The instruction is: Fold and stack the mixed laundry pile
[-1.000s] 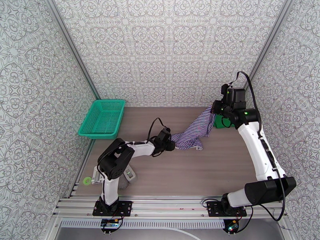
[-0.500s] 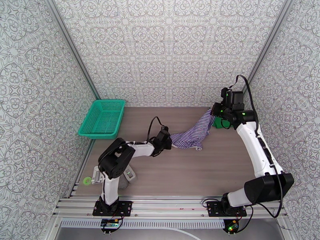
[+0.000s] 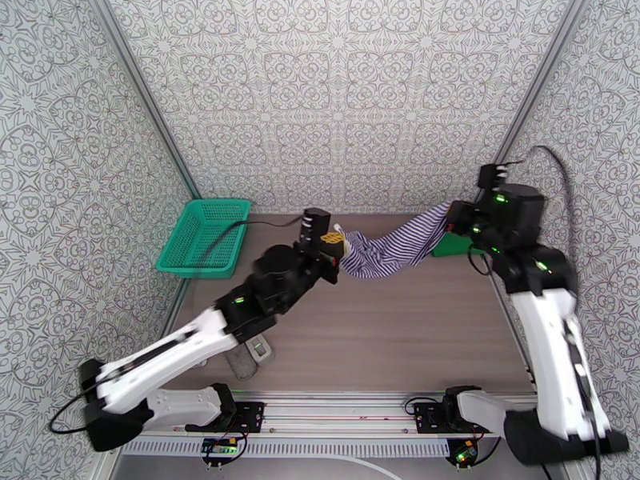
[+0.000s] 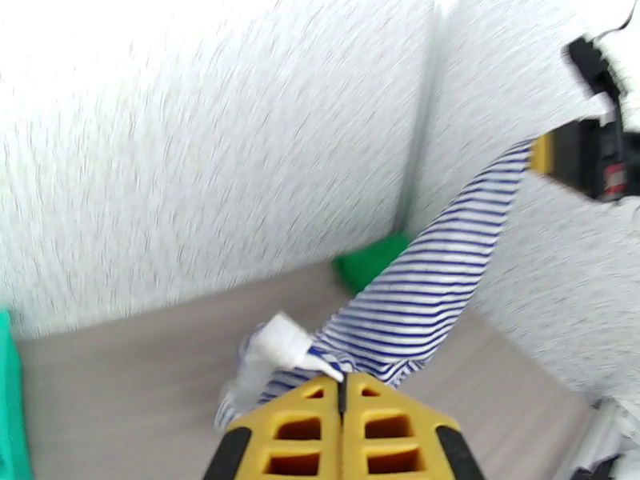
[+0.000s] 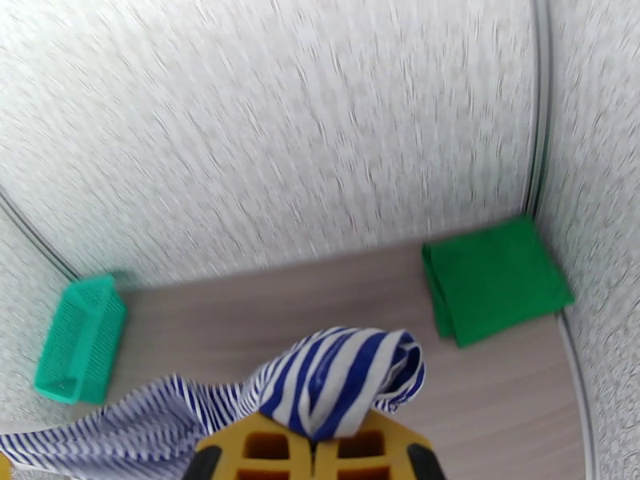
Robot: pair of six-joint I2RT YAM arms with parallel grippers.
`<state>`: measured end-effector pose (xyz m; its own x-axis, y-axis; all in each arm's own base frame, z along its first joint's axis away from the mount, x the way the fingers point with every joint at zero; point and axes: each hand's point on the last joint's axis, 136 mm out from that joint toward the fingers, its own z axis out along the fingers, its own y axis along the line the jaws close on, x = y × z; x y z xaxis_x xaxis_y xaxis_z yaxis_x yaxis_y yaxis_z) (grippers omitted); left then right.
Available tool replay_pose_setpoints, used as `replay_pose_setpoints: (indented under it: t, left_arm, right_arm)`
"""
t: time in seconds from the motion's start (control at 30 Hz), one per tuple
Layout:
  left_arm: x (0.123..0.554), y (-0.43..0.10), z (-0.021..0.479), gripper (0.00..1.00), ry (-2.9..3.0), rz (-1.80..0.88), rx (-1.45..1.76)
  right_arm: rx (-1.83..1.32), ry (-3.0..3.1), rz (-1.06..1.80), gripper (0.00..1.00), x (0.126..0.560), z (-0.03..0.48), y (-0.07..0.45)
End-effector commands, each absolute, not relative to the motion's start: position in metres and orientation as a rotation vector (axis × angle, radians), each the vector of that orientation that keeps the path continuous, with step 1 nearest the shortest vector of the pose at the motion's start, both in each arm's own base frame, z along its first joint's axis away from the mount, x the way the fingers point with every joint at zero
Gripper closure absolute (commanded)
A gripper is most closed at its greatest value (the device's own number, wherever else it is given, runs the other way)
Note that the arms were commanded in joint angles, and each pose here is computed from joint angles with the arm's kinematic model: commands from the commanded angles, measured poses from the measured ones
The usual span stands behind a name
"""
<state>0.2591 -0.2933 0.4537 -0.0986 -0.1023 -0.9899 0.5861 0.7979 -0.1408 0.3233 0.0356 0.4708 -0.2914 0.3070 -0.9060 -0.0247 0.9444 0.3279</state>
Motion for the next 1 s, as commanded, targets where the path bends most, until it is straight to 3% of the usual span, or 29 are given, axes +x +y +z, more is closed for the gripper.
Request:
replay_pose_setpoints:
  t: [0.0,0.13,0.37,0.43,0.5,0.57,0.7,0.97]
  left_arm:
    - [0.258,-0.264,0.427,1.0,1.78,-0.385,0.459]
    - [0.283,-0.244,0.412,1.0,1.925,-0.335,0.41]
    - [0.382,-0.2,0.28,0.99,2.204,-0.435,0.202]
    - [0.402,-0.191,0.241,0.8,2.234,-0.437,0.164]
    - [0.415,-0.179,0.204,0.48,2.258,-0.42,0.113]
    - [0.421,-0.167,0.169,0.38,2.313,-0.414,0.047]
    - [0.407,-0.16,0.136,0.33,2.39,-0.4,-0.013]
    - [0.31,-0.18,0.098,0.29,2.566,-0.458,-0.106]
  right_arm:
    - [0.217,1.839,0.282,1.0,0.304,0.487,0.026]
    - [0.228,1.931,0.269,1.0,0.333,0.462,0.029]
    - [0.212,2.27,0.352,1.0,0.432,0.308,0.057]
    - [0.199,2.316,0.374,0.97,0.45,0.264,0.063]
    - [0.217,2.363,0.376,0.8,0.462,0.221,0.063]
    - [0.248,2.434,0.373,0.58,0.466,0.184,0.061]
    - [0.359,2.525,0.334,0.44,0.449,0.147,0.046]
    - [0.468,2.621,0.473,0.43,0.377,0.102,0.057]
